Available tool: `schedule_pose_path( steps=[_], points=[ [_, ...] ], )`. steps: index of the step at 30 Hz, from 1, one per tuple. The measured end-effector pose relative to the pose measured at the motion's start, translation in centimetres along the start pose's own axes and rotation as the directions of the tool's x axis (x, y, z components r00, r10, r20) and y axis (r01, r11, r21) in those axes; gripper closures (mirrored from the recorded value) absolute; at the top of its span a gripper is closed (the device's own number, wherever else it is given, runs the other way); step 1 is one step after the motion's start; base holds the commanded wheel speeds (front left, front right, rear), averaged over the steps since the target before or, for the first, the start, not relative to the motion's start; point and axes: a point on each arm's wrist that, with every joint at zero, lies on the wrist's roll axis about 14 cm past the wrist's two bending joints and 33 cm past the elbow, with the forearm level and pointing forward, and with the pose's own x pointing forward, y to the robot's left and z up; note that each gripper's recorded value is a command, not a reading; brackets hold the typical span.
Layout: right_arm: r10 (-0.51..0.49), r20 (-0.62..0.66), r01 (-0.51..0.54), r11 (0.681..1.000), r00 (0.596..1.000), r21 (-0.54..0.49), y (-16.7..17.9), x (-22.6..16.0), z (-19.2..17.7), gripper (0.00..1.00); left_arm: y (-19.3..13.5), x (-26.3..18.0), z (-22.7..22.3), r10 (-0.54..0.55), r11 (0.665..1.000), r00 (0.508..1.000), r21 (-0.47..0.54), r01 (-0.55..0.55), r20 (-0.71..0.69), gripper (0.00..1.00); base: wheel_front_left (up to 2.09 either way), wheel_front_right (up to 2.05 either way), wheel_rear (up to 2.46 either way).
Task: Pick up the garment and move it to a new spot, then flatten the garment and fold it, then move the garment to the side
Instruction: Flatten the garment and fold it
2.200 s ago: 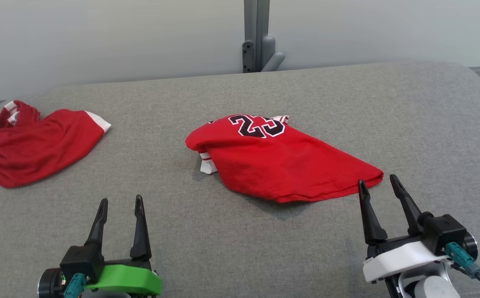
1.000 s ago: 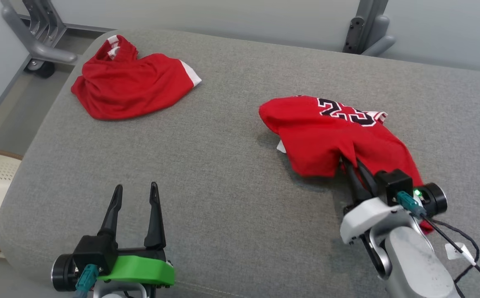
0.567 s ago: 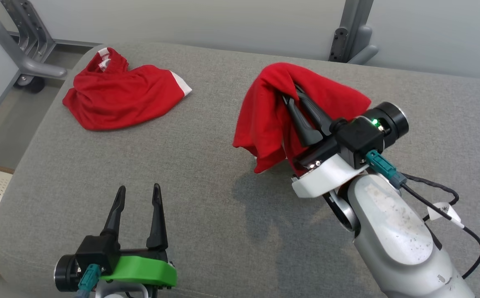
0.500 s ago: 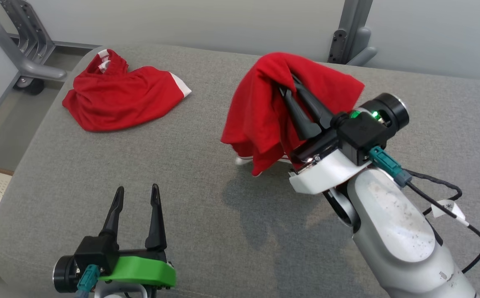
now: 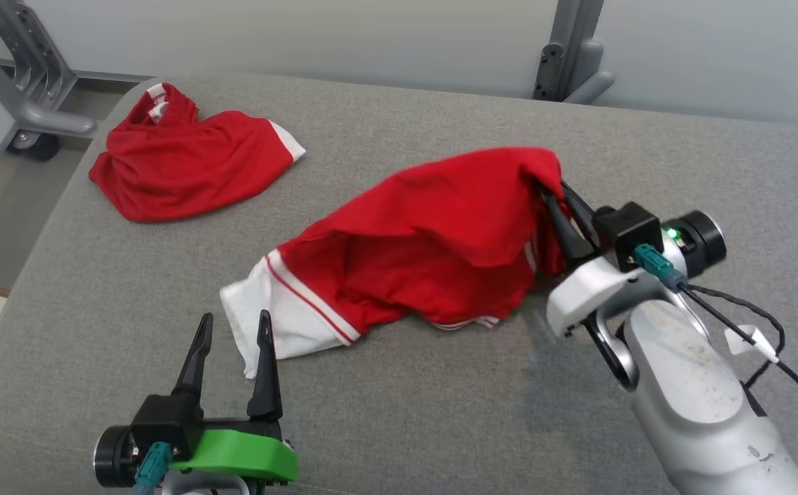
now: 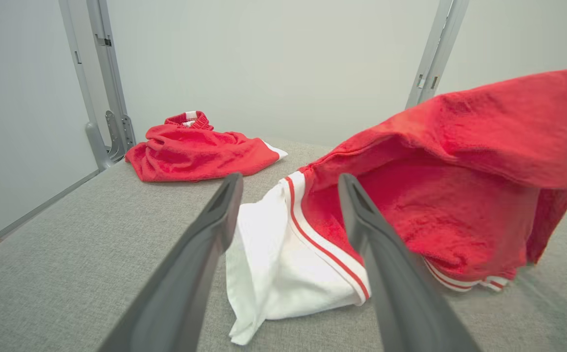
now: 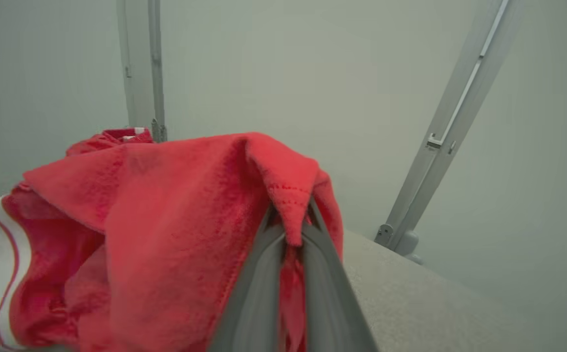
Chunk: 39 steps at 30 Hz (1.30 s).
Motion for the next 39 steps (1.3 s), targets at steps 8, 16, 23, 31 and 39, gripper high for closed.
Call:
schedule_pose_path(
  steps=[8,16,23,31,39],
  points=[
    [-0.123,-0.230,0.123,0.992,0.965,-0.012,-4.9,-3.3,-7.4,1.00,0.1,0.2,-0.5,0.002,1.000,1.000,0.005,-0.002,-0.017,0.00,0.00,0.00,0.00],
    [-0.263,-0.277,0.250,0.965,0.924,-0.084,-10.8,-6.0,-8.4,1.00,-0.5,0.4,-0.8,-0.017,1.000,1.000,0.004,0.017,-0.023,0.00,0.00,0.00,0.00],
    [-0.344,-0.346,0.323,0.939,0.873,-0.117,-14.1,-8.5,-10.6,1.00,-0.9,0.8,-1.2,-0.030,1.000,0.999,0.004,0.030,-0.035,0.00,0.00,0.00,0.00],
    [-0.412,-0.363,0.385,0.911,0.836,-0.148,-16.7,-9.8,-11.2,0.00,-1.5,1.3,-1.6,-0.047,0.999,0.998,0.003,0.047,-0.047,0.00,0.00,0.00,0.00],
    [-0.481,-0.295,0.450,0.877,0.826,-0.168,-18.2,-11.0,-9.3,0.00,-2.0,1.7,-1.6,-0.062,0.998,0.997,-0.001,0.062,-0.045,0.00,0.00,0.00,0.00]
  ],
)
